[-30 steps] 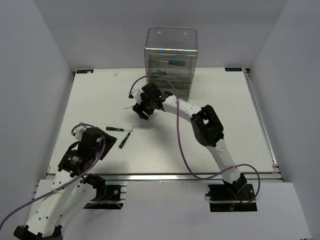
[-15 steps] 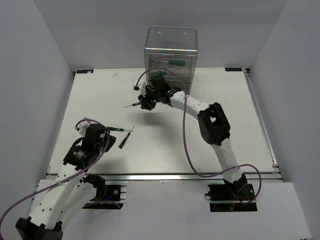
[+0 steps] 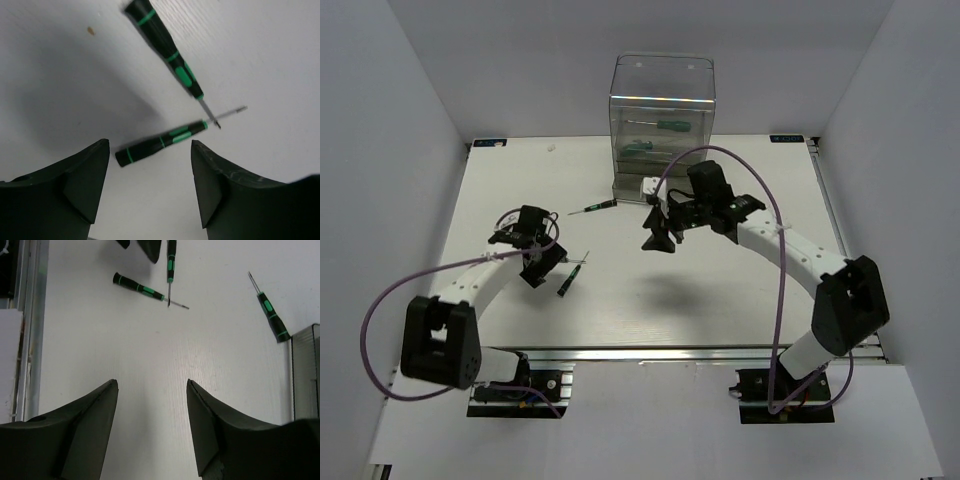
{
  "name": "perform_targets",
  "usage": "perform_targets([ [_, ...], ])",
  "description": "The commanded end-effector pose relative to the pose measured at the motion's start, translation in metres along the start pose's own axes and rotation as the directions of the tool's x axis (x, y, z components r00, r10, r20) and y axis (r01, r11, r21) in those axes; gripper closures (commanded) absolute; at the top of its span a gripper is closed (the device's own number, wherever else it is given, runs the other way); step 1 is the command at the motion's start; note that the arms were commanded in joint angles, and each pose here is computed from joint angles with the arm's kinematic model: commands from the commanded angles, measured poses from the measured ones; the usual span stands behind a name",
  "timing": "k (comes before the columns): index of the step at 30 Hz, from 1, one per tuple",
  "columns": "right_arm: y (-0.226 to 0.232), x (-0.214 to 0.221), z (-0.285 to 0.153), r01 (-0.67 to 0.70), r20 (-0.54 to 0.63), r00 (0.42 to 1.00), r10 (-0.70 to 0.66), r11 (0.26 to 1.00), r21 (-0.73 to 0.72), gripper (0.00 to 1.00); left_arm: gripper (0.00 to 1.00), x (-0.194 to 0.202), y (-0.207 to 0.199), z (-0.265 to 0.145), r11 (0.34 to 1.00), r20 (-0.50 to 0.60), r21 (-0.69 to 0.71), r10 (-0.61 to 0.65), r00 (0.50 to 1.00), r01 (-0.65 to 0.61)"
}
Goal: Sort the tools into containers
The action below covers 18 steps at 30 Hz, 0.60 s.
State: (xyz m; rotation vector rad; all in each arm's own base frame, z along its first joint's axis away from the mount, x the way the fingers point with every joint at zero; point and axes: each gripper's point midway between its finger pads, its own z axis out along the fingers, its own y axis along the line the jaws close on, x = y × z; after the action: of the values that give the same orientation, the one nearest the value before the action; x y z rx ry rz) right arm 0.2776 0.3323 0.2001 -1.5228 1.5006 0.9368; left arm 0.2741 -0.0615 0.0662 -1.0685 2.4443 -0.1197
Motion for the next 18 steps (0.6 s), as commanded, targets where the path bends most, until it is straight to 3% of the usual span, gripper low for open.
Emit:
perform_targets([
  [1, 0.0, 0.011, -0.014, 0.001, -0.04, 0.999, 0.003, 0.996, 0.092, 0.37, 0.24, -0.028, -0.023, 0.004, 0.993, 0.021, 0.03, -0.113, 0.993, 0.113],
  [8, 0.025, 0.036, -0.031, -0.049, -0.064, 0.996, 0.056, 0.993, 0.108, 0.38, 0.23, -0.032, -0.03, 0.04, 0.974, -0.021, -0.03, -0.227, 0.974, 0.227],
  [13, 0.024, 0.032, -0.04, -0.053, -0.046, 0.997, 0.059, 0.99, 0.129, 0.38, 0.29, -0.026, -0.016, 0.058, 0.948, -0.069, -0.159, -0.288, 0.955, 0.275],
  [18, 0.025, 0.031, -0.046, -0.055, -0.037, 0.997, 0.06, 0.989, 0.139, 0.39, 0.37, -0.032, -0.016, 0.066, 0.924, -0.048, -0.198, -0.342, 0.938, 0.327],
])
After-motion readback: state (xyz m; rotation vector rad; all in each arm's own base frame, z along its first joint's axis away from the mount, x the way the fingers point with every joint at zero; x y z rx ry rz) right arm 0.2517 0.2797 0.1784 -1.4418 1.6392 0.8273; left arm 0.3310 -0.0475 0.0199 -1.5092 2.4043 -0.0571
